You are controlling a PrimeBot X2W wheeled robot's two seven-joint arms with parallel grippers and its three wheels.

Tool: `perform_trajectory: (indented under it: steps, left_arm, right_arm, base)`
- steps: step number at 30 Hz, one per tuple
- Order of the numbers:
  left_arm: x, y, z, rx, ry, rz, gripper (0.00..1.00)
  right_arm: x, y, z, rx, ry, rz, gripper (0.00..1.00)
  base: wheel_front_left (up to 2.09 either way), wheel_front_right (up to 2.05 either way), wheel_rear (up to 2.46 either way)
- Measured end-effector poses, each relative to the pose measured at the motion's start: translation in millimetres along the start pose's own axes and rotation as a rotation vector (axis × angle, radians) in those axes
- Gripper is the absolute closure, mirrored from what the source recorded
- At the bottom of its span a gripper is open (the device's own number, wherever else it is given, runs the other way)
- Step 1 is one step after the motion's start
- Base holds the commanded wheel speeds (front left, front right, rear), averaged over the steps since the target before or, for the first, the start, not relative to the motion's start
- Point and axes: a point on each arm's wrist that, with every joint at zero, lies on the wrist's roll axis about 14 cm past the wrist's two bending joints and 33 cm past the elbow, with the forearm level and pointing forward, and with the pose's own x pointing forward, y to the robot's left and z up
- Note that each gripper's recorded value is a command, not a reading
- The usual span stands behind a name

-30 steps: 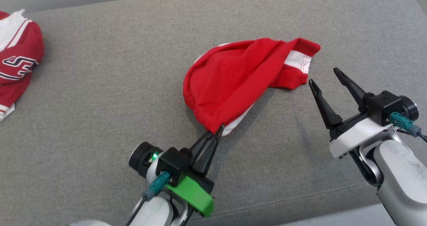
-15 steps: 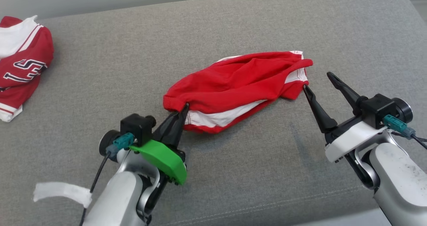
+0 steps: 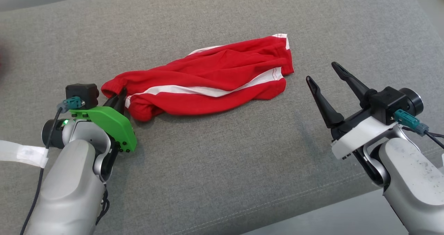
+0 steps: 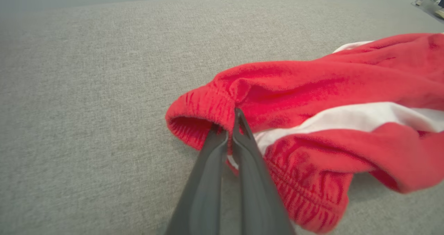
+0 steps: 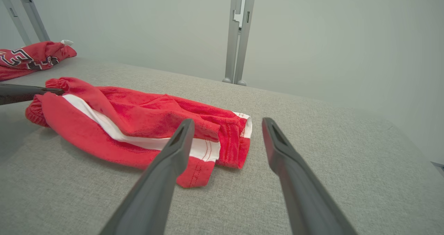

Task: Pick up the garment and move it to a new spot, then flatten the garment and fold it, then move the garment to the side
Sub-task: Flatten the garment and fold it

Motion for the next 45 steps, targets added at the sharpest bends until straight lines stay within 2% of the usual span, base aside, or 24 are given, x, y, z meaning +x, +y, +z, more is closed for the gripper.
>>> perform_trajectory:
  steps: [2,3,5,6,12,19,26,35,38,40,45]
  left_arm:
    - [5.6,5.8,-10.7,-0.007,0.030,0.004,1.00]
    - [8.2,6.9,-15.2,-0.009,0.043,0.003,0.91]
    - [12.8,5.8,-19.4,-0.008,0.047,-0.009,0.36]
    - [14.2,5.5,-19.6,-0.009,0.041,-0.012,0.00]
    - [5.8,-1.5,-0.3,-0.017,-0.074,-0.038,0.00]
    - [-30.1,-8.0,4.2,-0.057,-0.174,-0.052,0.00]
    - [-72.8,-8.3,-3.4,-0.099,-0.226,0.005,0.00]
    - [-107.4,-4.9,14.8,-0.136,-0.347,0.093,0.00]
    - [-112.8,-4.9,14.8,-0.136,-0.356,0.107,0.00]
    - [-116.2,-5.5,19.0,-0.142,-0.377,0.114,0.00]
    - [-122.9,-4.8,26.0,-0.136,-0.411,0.131,0.00]
  right_arm:
    - [-1.0,-3.8,-5.1,0.000,0.012,-0.011,0.00]
    - [-1.5,-6.1,-7.4,0.001,0.017,-0.018,0.00]
    - [-2.2,-10.6,-11.9,0.001,0.029,-0.030,0.00]
    - [-2.2,-12.4,-13.7,0.001,0.033,-0.035,0.00]
    - [4.8,-10.5,-9.1,0.001,0.007,-0.035,0.00]
    - [7.1,-13.9,2.0,-0.017,-0.028,-0.049,0.00]
    - [1.9,-24.2,9.8,-0.027,-0.055,-0.101,0.00]
    - [-0.2,-14.0,13.7,-0.039,-0.071,-0.100,0.00]
    - [1.7,-4.8,3.5,-0.073,-0.034,-0.067,0.00]
    - [4.8,7.5,-17.5,-0.122,0.042,-0.014,0.00]
    - [17.8,23.8,-49.8,-0.108,0.142,0.048,0.00]
  base:
    - [0.00,0.00,0.00]
    - [0.00,0.00,0.00]
    - [0.00,0.00,0.00]
    - [0.00,0.00,0.00]
    - [0.00,0.00,0.00]
    - [0.00,0.00,0.00]
    - [0.00,0.00,0.00]
    - [0.00,0.00,0.00]
    - [0.00,0.00,0.00]
    - [0.00,0.00,0.00]
    - [0.00,0.00,0.00]
